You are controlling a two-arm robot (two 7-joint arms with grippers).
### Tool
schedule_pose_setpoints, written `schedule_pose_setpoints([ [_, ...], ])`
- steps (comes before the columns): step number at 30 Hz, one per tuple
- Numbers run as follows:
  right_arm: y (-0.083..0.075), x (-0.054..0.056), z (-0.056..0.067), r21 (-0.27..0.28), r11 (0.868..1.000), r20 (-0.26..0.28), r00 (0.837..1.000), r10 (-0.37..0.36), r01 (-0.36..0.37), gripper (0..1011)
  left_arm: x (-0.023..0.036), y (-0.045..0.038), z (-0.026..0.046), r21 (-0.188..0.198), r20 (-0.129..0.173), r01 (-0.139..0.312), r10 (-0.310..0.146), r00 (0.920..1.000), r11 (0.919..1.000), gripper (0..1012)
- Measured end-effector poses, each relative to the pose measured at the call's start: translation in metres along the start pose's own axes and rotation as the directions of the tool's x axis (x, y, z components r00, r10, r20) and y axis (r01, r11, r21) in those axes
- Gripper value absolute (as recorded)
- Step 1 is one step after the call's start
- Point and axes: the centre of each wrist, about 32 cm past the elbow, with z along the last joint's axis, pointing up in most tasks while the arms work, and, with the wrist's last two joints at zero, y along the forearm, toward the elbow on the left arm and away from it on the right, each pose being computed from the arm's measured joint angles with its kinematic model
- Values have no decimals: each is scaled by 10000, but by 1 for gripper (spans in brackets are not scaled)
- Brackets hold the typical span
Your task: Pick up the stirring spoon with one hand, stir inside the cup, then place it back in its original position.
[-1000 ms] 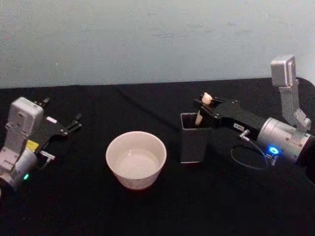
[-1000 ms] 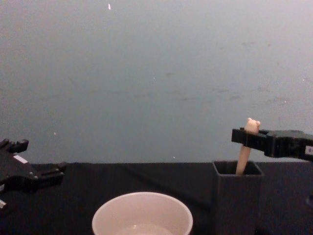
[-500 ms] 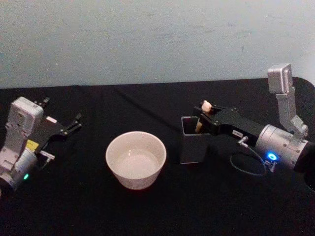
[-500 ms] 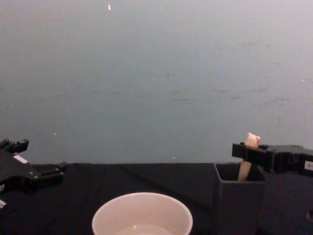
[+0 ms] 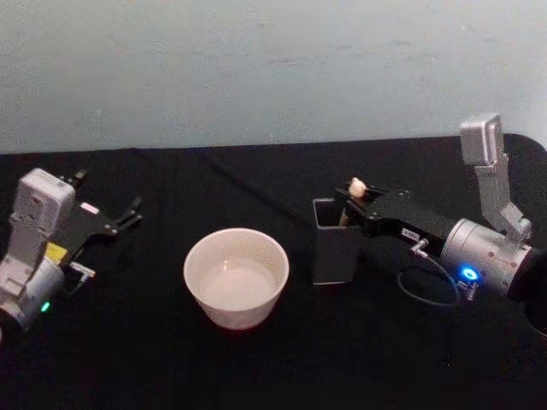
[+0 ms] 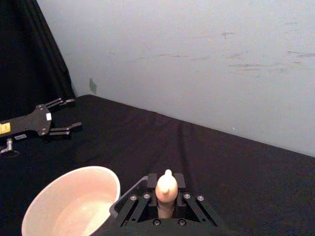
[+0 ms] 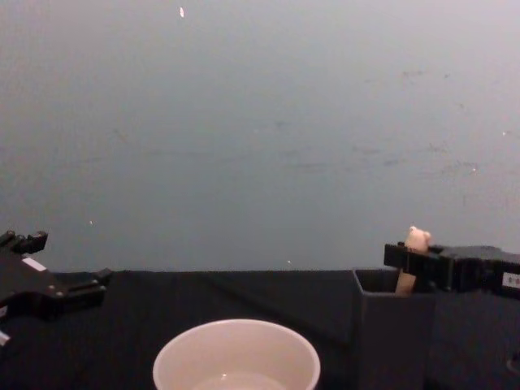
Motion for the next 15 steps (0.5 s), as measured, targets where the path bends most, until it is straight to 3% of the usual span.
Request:
schedule_pose_setpoints([
  [12,-3,4,3,12,10000,10,10000,-10,10,203,0,0,0,0,0,0,0,10000,10000,1001],
  [15,-3,4,4,17,10000,11,10000,-9,9,272,0,0,0,0,0,0,0,10000,10000,1001],
])
